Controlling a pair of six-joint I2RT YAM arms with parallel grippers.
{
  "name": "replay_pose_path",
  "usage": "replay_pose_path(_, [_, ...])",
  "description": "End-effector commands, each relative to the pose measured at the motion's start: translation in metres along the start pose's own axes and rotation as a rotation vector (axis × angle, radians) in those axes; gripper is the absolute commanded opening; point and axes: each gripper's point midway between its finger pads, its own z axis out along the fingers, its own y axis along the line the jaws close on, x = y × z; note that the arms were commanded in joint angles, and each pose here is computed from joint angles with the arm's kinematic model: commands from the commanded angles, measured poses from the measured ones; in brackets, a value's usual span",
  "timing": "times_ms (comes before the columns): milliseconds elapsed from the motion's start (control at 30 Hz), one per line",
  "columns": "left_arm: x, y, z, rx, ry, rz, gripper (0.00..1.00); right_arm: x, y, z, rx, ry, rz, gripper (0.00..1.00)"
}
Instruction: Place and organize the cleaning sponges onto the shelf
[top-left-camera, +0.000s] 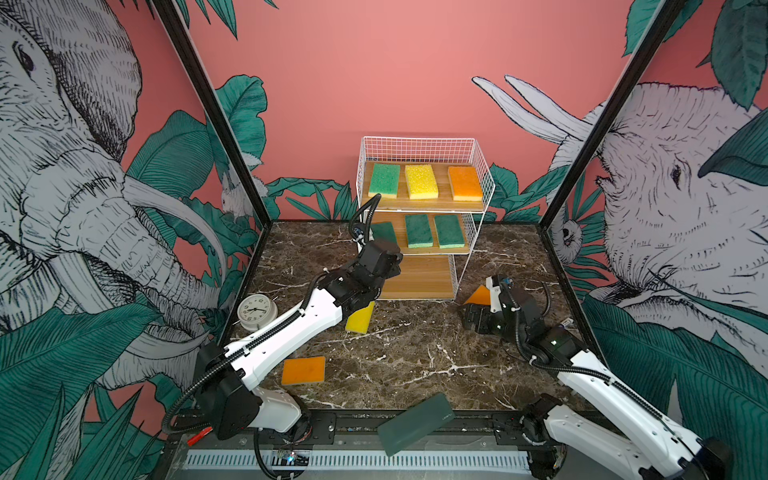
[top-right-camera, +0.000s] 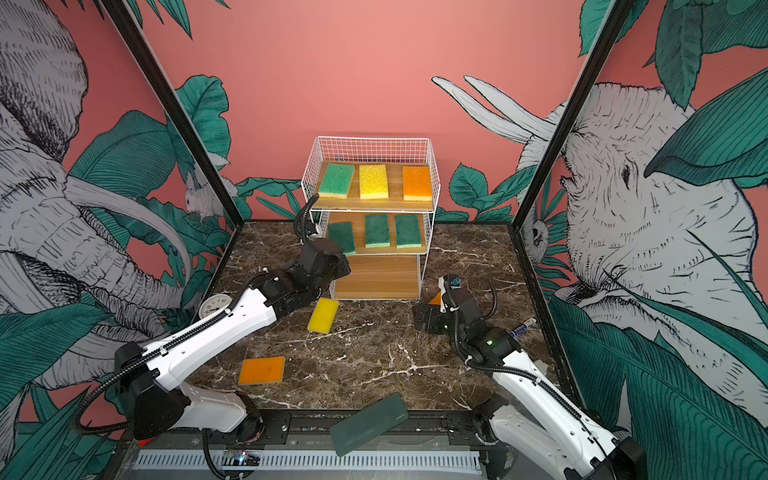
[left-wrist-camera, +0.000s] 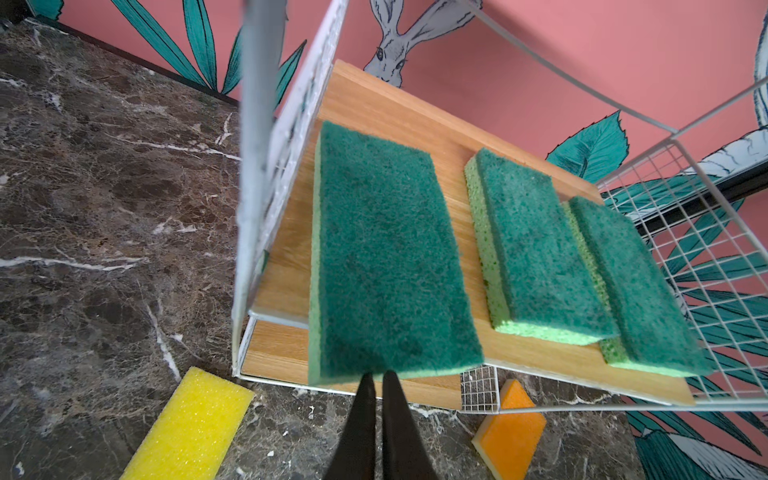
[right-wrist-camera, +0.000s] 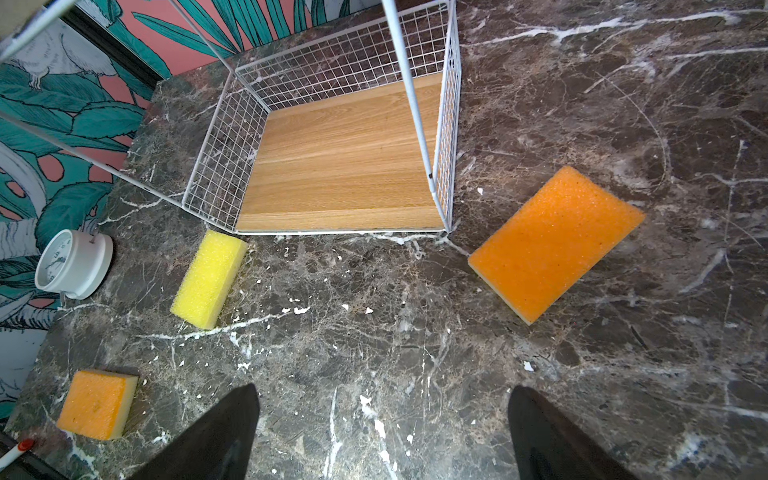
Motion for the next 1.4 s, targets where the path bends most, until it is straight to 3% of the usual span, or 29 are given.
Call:
replay_pose_path(0, [-0.009, 0.007, 0.001, -0.020, -0.030, -0.030, 0.09, -0.013, 0.006, -0.002, -0.023, -0.041, 0.004, 0.96])
replay_pose_path(767, [-0.017, -0.002, 0.018, -0.034, -0.049, 0.018, 0.09, -0.008, 0.001, 0.006, 0.004, -0.021, -0.014, 0.96])
replay_pose_path(1367, [-0.019, -0.007, 0.015, 0.011, -0.074, -0.015, 0.08, -0.005, 0.000, 0.011, 0.015, -0.006, -0.018, 0.97])
